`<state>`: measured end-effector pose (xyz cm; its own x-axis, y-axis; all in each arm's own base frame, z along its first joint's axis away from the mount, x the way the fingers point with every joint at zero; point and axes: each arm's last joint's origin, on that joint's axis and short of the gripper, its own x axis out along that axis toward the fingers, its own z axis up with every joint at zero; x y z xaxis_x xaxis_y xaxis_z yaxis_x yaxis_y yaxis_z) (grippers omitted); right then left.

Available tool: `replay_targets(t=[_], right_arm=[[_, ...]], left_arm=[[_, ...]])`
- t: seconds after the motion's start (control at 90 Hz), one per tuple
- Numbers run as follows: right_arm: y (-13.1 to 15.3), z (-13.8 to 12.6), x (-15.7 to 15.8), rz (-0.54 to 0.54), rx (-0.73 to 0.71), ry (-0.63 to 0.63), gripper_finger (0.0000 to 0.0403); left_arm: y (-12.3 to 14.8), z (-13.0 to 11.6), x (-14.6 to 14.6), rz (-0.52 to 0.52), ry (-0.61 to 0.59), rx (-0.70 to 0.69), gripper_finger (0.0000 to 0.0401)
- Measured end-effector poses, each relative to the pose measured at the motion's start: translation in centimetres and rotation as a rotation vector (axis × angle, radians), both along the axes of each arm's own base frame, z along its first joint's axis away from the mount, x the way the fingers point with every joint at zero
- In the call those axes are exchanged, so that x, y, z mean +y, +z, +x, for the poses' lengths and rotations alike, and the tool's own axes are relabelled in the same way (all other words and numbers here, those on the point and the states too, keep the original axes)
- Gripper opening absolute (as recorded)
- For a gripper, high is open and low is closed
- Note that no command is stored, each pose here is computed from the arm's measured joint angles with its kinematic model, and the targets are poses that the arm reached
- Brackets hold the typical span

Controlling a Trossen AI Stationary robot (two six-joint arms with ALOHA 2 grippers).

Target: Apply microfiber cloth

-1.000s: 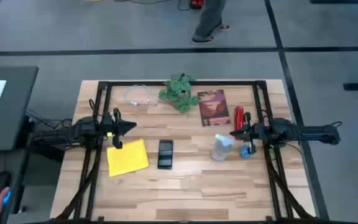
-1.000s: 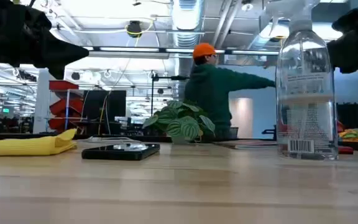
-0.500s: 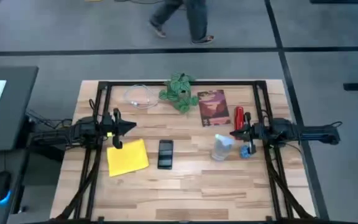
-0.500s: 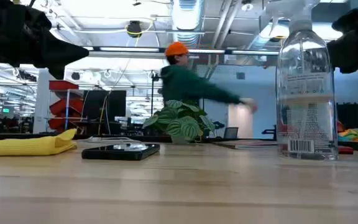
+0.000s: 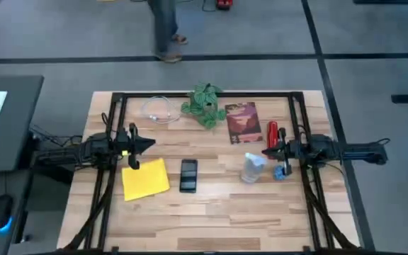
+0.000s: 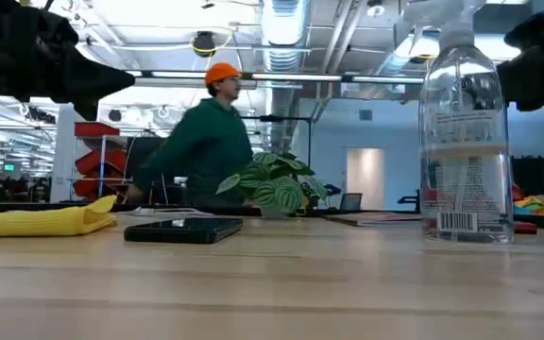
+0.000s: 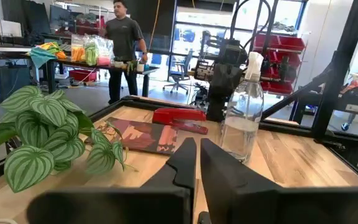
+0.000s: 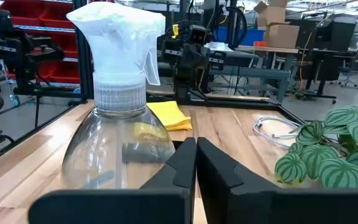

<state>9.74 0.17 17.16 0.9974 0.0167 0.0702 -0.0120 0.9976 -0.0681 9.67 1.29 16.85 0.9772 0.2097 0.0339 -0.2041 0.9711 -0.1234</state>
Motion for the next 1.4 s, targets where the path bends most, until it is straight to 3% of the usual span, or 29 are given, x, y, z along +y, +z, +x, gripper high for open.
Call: replay_targets(t=[0.089,0.289,0.367,0.433,0.667,0.922,1.144,1.3,1.4], right_arm=[[1.1,-0.1,0.0,0.055,-0.113,0.011,0.0000],[4.8,-1.5,-0.4,0.292,-0.506,0.010,0.0000],[6.5,-2.1,-0.6,0.423,-0.564,-0.011,0.0000],[8.5,-2.5,-0.7,0.418,-0.548,-0.015,0.0000],[15.0,-1.5,-0.4,0.358,-0.128,-0.047,0.0000],[20.2,2.2,0.1,0.285,0.398,-0.098,0.0016],[21.9,6.5,0.8,0.264,0.805,-0.120,0.0119],[22.2,9.8,2.5,0.277,0.976,0.021,0.0212],[21.7,11.7,3.9,0.311,1.092,-0.014,0.0245]], left_arm=[[0.0,0.0,0.0,0.000,-0.001,0.000,0.0000],[0.0,0.0,0.0,0.000,-0.001,0.000,0.0000],[0.0,0.0,0.0,0.000,0.000,0.000,0.0000],[0.0,0.0,0.0,0.000,0.000,0.000,0.0000],[0.0,0.0,0.0,0.000,0.000,0.000,0.0000],[0.0,0.0,0.0,0.000,0.000,0.000,0.0000],[0.0,0.0,0.0,0.000,-0.001,0.000,0.0000],[0.0,0.0,0.0,0.000,-0.001,0.000,0.0000],[0.0,0.0,0.0,0.000,0.000,0.000,0.0000]])
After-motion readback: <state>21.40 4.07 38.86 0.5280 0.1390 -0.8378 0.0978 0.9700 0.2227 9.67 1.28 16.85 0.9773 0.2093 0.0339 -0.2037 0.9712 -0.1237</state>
